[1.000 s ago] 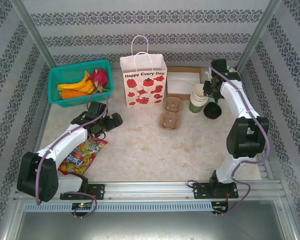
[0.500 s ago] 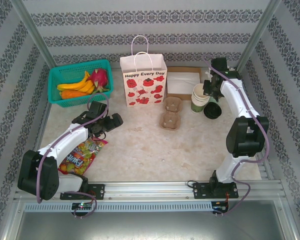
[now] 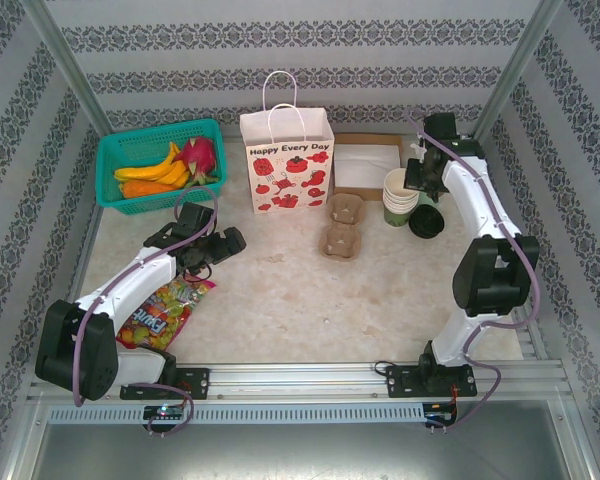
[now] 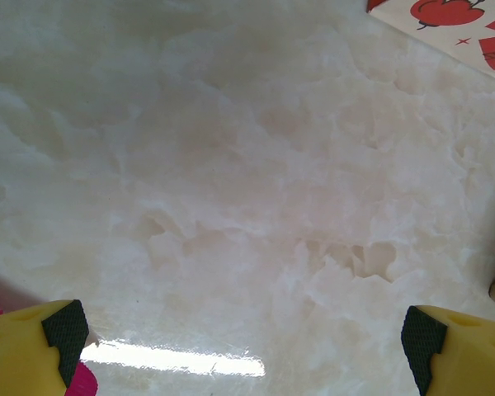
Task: Pack the takeout coffee
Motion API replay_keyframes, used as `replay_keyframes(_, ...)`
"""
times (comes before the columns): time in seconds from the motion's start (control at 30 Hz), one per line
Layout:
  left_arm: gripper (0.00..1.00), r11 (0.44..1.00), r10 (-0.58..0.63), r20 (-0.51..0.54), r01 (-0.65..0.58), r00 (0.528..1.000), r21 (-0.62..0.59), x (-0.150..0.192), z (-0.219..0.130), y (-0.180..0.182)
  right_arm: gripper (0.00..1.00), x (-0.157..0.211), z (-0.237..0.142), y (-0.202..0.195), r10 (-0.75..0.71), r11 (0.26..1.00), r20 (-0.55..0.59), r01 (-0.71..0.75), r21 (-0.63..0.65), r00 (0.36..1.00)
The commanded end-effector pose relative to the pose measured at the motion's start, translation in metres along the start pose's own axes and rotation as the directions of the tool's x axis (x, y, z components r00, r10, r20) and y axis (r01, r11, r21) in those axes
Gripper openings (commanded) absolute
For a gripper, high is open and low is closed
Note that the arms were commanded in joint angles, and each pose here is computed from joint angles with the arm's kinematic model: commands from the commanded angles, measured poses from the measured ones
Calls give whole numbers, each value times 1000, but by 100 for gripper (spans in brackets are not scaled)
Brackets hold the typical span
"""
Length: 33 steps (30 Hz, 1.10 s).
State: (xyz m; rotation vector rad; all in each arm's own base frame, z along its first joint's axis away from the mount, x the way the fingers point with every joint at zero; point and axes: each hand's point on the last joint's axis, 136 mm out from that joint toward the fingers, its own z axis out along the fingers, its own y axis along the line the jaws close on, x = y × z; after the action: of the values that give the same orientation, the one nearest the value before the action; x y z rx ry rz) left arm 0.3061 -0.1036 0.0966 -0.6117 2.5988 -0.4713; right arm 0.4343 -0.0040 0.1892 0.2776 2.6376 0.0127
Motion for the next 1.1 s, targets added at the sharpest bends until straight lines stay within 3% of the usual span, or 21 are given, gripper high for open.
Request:
replay_keyframes(0.0, 100, 1000, 12, -5, -12, 1000, -3, 1, -6, -4, 0, -17, -44, 10, 35, 995, 111, -25, -92, 993)
replay_keyframes(0.1, 100, 998, 39, -9, -39, 999, 50, 1, -5, -14, 0, -7, -42, 11, 31, 996, 13, -29, -88, 999)
replay_keyframes(0.2, 100, 985, 92, -13, -89, 996, 146, 2, -6, -32, 0, -11, -37, 28, 74, 975, 34, -65, -212, 997)
replay_keyframes(0.27, 100, 963, 152, 2, -149, 988, 226, 3, -10, -51, 0, -12, -44, 21, 92, 980, 10, -89, -180, 996)
replay_keyframes(0.33, 100, 935, 224, 29, -223, 974, 275, 4, -15, -68, 0, -17, -44, 33, 135, 952, 57, -113, -285, 989)
replay_keyframes(0.4, 100, 903, 300, 55, -301, 953, 307, 5, -21, -86, 0, -2, -41, 19, -3, 996, -22, 1, -86, 1000)
replay_keyframes(0.43, 100, 878, 349, 65, -351, 935, 325, 9, -23, -96, 0, -1, -46, 12, 6, 999, -33, -7, -43, 999)
replay_keyframes(0.5, 100, 834, 428, 86, -430, 900, 345, 14, -26, -112, 0, -12, -53, 23, 172, 949, 46, -153, -277, 984)
replay_keyframes(0.53, 100, 811, 462, 94, -463, 882, 358, 20, -26, -121, 0, -11, -52, 23, 160, 953, 72, -135, -270, 985)
replay_keyframes(0.6, 100, 774, 506, 106, -505, 856, 382, 26, -27, -135, 0, 2, -47, 9, 58, 994, 10, -56, -92, 998)
replay_keyframes(0.67, 100, 749, 520, 122, -520, 845, 410, 31, -28, -147, 0, 3, -45, 11, 90, 984, 3, -88, -156, 996)
replay_keyframes(0.93, 100, 762, 467, 160, -487, 870, 426, 25, -34, -153, 0, -10, -94, 8, 87, 986, 121, -68, -154, 989)
replay_keyframes(1.07, 100, 806, 420, 191, -461, 887, 371, 14, -37, -144, 0, 0, -129, 14, 65, 985, 184, -34, -169, 981)
